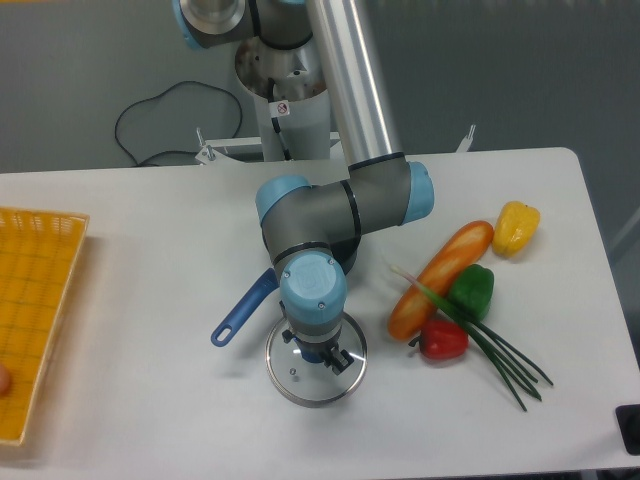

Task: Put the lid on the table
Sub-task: 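Set the glass lid flat on the table and release it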

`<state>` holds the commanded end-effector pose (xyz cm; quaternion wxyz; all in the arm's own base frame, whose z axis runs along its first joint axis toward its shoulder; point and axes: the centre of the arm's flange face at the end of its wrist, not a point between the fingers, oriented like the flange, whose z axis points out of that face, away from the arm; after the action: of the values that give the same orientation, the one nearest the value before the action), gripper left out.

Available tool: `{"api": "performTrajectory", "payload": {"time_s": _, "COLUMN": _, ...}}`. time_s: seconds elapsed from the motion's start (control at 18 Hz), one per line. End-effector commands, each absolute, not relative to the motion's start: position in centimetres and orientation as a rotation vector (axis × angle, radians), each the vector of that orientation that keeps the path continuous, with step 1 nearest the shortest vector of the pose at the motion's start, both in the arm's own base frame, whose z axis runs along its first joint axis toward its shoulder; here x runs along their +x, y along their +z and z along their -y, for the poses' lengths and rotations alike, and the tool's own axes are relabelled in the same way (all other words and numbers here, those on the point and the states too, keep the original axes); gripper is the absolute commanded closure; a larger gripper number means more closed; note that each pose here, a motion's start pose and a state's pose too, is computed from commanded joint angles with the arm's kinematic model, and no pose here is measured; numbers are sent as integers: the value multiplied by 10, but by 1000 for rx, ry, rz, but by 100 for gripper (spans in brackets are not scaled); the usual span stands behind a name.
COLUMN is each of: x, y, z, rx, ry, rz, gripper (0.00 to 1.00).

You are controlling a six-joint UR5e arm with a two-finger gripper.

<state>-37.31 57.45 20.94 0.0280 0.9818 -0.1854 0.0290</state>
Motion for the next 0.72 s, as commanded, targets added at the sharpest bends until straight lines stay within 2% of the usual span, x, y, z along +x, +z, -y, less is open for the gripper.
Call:
{"api": "performTrajectory", "payload": {"time_s": 0.22, "x": -373, "y": 209, "z": -574, "rx": 3031, "ry": 90, "rz": 572, "gripper": 40}}
{"api": "performTrajectory", "payload": {"time_s": 0.39, "x": -373, "y": 209, "z": -574, "rx": 3031, "ry": 90, "rz": 570, "gripper": 33}}
{"api": "performTrajectory", "payload": {"time_s": 0.44, "x": -373, "y": 209, "z": -574, "rx": 3031, "ry": 90, "rz": 572, "gripper": 28}}
{"api": "performTrajectory", "payload": {"time_s": 0.72, "x": -373, "y": 209, "z": -574, "rx": 3031, "ry": 90, "rz": 572, "gripper": 21}}
